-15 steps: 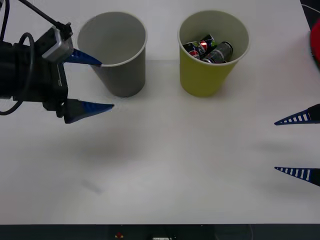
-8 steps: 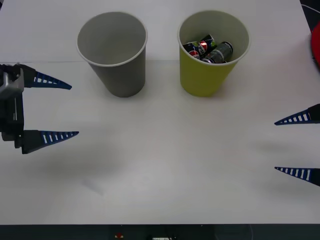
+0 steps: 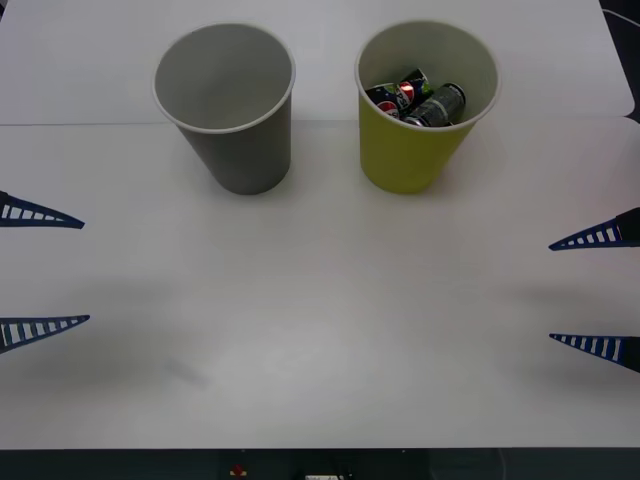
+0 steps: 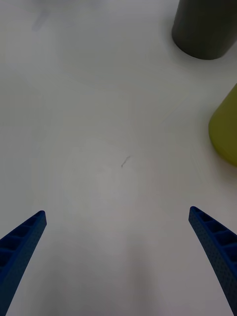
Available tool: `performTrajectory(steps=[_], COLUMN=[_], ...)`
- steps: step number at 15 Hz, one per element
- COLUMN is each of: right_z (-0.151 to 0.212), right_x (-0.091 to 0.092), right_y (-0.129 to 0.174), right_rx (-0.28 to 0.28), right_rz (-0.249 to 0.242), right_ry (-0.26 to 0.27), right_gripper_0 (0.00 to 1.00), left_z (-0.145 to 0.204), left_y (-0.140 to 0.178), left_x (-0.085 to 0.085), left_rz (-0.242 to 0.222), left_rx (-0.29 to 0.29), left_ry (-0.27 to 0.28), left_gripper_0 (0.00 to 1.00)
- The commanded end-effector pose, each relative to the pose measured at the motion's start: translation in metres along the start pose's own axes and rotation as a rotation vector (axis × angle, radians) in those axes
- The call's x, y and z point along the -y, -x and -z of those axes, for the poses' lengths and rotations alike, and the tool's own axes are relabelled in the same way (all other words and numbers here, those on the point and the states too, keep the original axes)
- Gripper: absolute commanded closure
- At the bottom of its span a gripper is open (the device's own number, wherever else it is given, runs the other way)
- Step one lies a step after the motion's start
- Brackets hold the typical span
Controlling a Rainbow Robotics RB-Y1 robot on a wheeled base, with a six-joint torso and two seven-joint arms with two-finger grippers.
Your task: Put the can into the green bin and the plastic bottle into the gray bin
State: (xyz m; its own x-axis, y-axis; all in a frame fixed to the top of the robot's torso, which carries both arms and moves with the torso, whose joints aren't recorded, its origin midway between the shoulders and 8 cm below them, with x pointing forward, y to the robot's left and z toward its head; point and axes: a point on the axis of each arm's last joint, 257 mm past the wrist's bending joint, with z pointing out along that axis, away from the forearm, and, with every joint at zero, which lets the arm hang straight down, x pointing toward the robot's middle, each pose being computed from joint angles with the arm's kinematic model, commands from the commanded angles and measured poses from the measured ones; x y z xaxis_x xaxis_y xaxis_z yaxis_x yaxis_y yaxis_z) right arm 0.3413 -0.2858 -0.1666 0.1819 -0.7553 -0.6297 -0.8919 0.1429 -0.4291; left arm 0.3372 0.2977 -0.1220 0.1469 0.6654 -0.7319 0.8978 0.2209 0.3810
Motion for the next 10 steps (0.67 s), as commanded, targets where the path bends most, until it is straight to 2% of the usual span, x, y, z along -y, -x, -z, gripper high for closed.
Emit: performTrajectory(steps=[1,4,10], right_z=[0.0,0.0,0.0], right_x=[0.0,0.0,0.0], right_y=[0.0,0.0,0.0], right_rx=[0.0,0.0,0.0], right_rz=[0.0,0.0,0.0], right_ry=[0.0,0.0,0.0], right_gripper_0=[0.0,0.0,0.0], left_z=[0.0079,0.0094,0.0094], left_y=[-0.0142,-0.0208,-0.0208], left_x=[0.0106,0.0168,0.0173], left_rz=[0.003,0.002,-0.017], left_rx=[-0.024,-0.034,-0.033], left_ry=[-0.005,-0.012,-0.013], left_gripper_0=[0.0,0.0,0.0])
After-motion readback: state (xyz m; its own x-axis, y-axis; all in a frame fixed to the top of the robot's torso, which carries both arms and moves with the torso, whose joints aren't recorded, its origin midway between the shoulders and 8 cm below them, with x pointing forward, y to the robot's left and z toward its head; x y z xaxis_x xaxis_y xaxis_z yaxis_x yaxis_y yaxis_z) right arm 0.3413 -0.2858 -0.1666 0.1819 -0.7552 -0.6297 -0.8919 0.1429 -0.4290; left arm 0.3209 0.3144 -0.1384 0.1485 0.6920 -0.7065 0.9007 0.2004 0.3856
